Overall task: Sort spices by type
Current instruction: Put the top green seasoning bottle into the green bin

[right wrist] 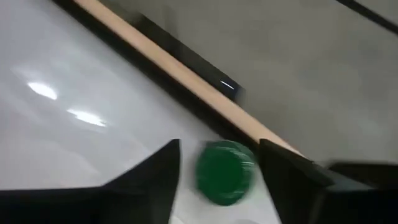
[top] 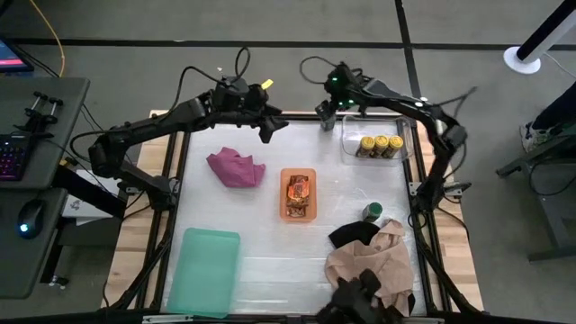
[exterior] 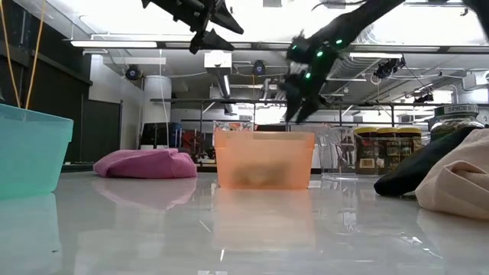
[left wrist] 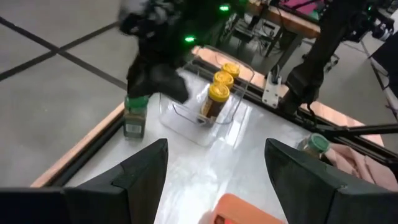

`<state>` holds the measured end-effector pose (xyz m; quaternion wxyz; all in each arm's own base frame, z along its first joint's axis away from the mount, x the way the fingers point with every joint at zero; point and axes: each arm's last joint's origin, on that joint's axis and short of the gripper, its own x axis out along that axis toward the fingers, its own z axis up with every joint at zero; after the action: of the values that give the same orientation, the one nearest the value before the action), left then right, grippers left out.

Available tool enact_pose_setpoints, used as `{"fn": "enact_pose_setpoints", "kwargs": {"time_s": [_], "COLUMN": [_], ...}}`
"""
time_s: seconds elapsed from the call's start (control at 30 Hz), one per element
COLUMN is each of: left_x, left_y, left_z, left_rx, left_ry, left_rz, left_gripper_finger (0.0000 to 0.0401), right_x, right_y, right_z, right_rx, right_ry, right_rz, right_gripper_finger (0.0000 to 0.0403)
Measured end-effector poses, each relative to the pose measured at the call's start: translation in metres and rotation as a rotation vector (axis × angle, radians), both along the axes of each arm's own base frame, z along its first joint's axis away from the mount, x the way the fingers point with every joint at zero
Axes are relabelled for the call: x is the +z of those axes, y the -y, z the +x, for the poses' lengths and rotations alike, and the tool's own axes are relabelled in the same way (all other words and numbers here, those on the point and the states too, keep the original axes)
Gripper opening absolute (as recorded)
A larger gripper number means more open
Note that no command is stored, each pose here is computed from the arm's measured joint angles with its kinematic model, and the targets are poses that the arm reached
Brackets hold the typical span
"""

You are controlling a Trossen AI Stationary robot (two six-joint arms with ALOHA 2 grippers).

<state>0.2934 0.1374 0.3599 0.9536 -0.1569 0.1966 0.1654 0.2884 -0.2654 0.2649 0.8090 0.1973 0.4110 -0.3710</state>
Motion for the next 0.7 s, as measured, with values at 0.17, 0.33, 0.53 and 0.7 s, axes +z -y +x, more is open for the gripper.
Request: {"fn": "enact_pose_setpoints", "kwargs": {"time_s": [0.17,0.33,0.53,0.7], "left_x": [-0.004,-0.005,-0.005,-0.005], "left_y": [0.006,0.010,0.012,0.012], "left_z": [0.001,0.003,0.003,0.003], "left_rx": [-0.001,-0.011,-0.004,-0.003], "left_ry": [-0.036,-0.034,-0.029,-0.029], "left_rz": [-0.049,-0.060,-0.081,-0.084], "left_gripper_finger": [0.0255,0.0255,0.0255,0.0255], "right_x": [-0.010,-0.018,-0.019,-0.024], "right_y": [0.015,0.021,0.019,0.015], "right_z": [0.016,0.026,0.027,0.023], "right_rx": [-0.061,-0.037,-0.017,-0.033], "right_ry": [-0.197,-0.213,-0.199,-0.241], "right_rz": [0.010,0.084,0.118,0.164], "right_gripper_finger": [0.0291,0.0315,0.0316,0.0316]}}
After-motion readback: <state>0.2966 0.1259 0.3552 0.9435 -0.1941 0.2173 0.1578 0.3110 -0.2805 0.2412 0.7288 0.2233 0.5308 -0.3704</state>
